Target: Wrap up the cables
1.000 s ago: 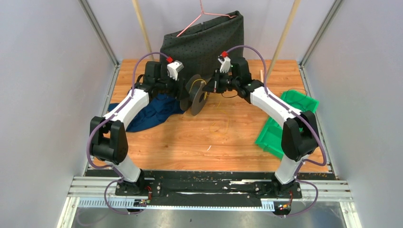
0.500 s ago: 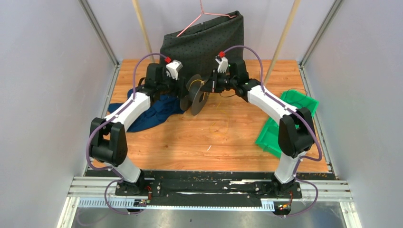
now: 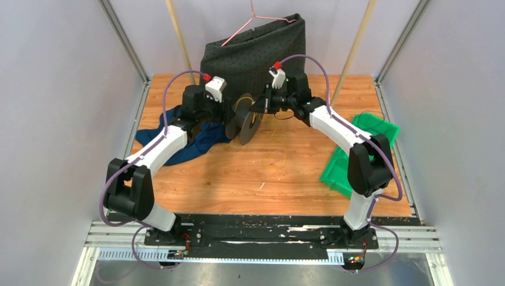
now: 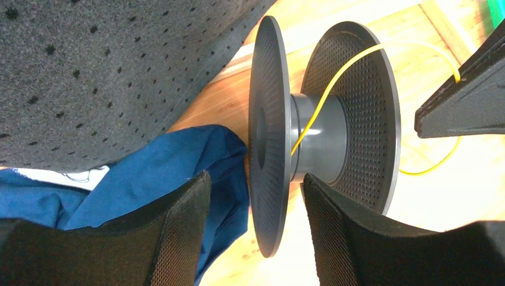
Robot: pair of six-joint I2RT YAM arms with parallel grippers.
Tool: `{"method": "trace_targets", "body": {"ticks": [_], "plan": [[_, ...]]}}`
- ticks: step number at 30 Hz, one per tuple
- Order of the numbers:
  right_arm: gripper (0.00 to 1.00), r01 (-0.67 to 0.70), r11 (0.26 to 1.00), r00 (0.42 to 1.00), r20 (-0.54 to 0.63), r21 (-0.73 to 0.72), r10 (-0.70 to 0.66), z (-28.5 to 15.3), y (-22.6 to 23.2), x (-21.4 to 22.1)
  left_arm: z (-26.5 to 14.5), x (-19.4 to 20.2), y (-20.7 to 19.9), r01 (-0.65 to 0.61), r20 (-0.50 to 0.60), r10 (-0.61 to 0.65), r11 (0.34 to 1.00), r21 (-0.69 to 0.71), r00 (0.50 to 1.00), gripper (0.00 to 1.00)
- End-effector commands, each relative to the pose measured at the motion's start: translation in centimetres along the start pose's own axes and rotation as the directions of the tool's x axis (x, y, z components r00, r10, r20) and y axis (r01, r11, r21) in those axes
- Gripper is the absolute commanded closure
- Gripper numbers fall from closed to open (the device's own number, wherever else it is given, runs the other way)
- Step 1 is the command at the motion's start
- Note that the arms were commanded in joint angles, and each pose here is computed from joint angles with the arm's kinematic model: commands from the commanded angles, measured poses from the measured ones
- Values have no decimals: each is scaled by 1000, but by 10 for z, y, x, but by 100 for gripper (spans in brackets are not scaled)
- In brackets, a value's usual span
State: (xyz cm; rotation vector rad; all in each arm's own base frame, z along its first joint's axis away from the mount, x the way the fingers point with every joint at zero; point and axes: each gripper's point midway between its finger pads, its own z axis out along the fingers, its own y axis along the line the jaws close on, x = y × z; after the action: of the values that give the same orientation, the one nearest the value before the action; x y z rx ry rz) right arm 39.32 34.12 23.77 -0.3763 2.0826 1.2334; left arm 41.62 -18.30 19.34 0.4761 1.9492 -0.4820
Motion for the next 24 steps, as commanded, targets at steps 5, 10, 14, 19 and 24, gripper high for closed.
{"method": "trace_targets", "body": {"ticks": [5,10,14,19,24], "plan": [[99,2,999,1000,-7,-43,-2,7,7,-2,7,-6,-3,-4,31,3,1000,6,1000,39],[99,-7,999,1000,-15,-48,6,10,6,1,12,-3,-8,-11,24,11,1000,11,1000,39],[99,-9,999,1000,-19,-49,8,10,6,2,15,1,-7,-10,19,10,1000,-2,1000,41],[99,-10,999,1000,-20,-51,9,11,6,2,18,7,-4,-9,9,9,1000,-14,1000,45],[99,-11,998,1000,-20,-56,10,11,6,2,22,12,-1,-8,-4,8,1000,-25,1000,50]]}}
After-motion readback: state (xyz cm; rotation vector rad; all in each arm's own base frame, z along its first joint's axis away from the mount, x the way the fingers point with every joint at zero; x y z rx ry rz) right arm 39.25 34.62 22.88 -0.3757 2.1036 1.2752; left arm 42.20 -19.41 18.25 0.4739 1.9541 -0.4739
